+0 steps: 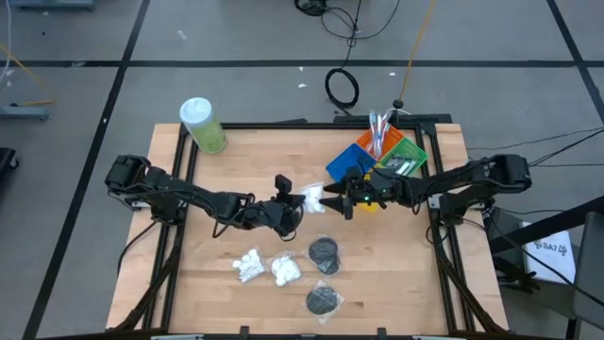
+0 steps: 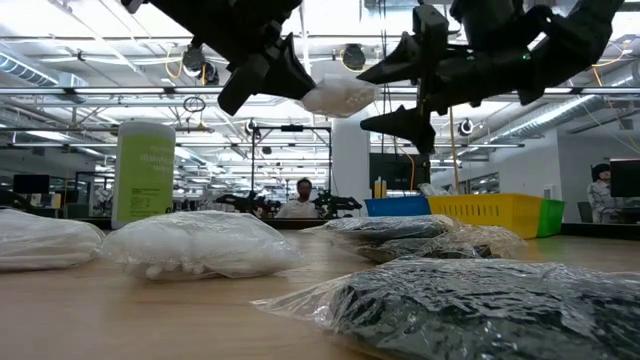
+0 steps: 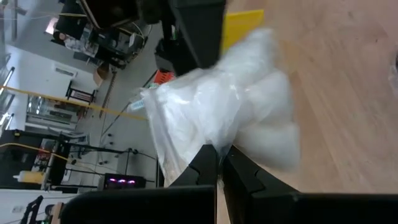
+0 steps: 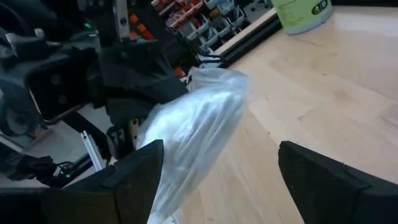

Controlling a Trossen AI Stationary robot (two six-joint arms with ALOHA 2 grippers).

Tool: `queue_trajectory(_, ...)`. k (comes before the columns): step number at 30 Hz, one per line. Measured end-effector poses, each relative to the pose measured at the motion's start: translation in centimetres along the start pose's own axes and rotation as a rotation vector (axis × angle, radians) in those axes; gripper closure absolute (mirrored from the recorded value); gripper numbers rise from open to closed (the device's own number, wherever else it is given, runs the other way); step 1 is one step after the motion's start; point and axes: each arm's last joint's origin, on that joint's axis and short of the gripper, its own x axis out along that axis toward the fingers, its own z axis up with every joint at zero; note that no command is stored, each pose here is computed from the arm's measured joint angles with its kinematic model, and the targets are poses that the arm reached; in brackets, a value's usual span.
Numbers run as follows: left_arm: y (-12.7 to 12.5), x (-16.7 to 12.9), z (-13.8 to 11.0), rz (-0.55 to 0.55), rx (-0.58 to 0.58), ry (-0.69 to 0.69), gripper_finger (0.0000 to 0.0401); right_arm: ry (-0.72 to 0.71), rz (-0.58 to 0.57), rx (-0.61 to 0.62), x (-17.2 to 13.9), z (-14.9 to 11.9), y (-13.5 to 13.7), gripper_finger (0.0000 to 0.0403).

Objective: Pick & Place Travel size toiletries
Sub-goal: Put the cotton pack into the blue bin

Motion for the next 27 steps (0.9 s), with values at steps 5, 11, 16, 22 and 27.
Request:
queue_trajectory(5, 0.0, 0.0, 0.0, -0.001, -0.017, 0.000, 0.0401, -0.030, 0.076, -0.001, 0.9, -0.4, -0.2, 0.0104)
queue_trajectory(11, 0.0, 0.0, 0.0, -0.003, -0.030, -0.001, 0.0401, -0.037, 0.122, 0.008, 1.2, -0.5, -0.1, 0.0154)
queue_trajectory(16, 0.0, 0.0, 0.0, -0.002, -0.077, -0.004, 0.0401, -0.039, 0.121, -0.027, 1.2, -0.5, -0.1, 0.0250)
queue_trajectory(22, 0.0, -0.3, 0.8, 0.021, -0.220, -0.066, 0.0392, -0.046, 0.110, -0.121, 1.2, -0.4, -0.3, 0.0378)
queue_trajectory(27, 0.0, -1.8, 2.3, 0.036, -0.301, -0.167, 0.0378, -0.041, 0.068, -0.134, 0.5, 0.8, -1.1, 0.0372)
